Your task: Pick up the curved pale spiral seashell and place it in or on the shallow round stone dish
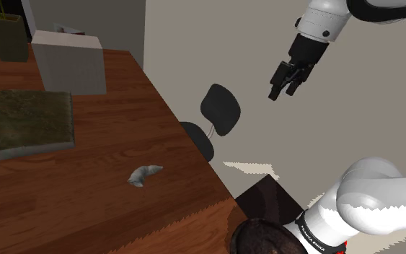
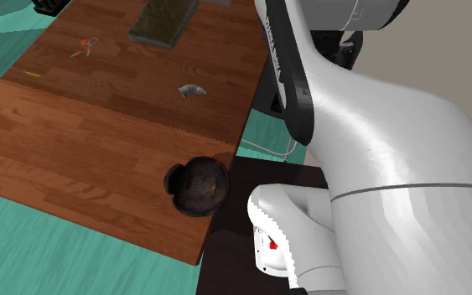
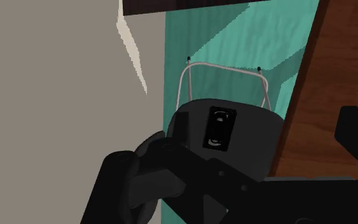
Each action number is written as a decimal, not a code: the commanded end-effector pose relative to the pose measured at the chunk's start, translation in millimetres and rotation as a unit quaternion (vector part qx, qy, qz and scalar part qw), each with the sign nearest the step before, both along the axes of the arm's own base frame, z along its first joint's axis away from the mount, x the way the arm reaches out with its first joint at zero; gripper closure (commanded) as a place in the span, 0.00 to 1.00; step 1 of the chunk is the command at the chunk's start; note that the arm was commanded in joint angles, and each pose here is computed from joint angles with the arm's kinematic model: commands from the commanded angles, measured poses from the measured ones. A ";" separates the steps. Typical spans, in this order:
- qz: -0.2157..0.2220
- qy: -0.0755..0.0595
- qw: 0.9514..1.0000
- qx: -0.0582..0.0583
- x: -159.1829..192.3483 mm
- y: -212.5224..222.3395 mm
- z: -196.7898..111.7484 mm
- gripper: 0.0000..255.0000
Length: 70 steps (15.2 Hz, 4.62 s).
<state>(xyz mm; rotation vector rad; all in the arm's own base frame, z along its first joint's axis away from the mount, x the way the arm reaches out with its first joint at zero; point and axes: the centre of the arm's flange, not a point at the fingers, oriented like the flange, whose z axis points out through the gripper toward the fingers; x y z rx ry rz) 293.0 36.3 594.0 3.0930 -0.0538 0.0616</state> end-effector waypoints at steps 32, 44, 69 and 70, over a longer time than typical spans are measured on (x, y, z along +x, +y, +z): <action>-0.311 0.090 0.944 0.070 129.5 329.6 -225.2 0.00; -0.316 0.091 0.942 0.072 128.3 340.1 -268.4 0.00; -0.316 0.091 0.942 0.072 128.3 340.1 -210.3 1.00; -0.316 0.091 0.942 0.072 128.3 340.1 -205.0 1.00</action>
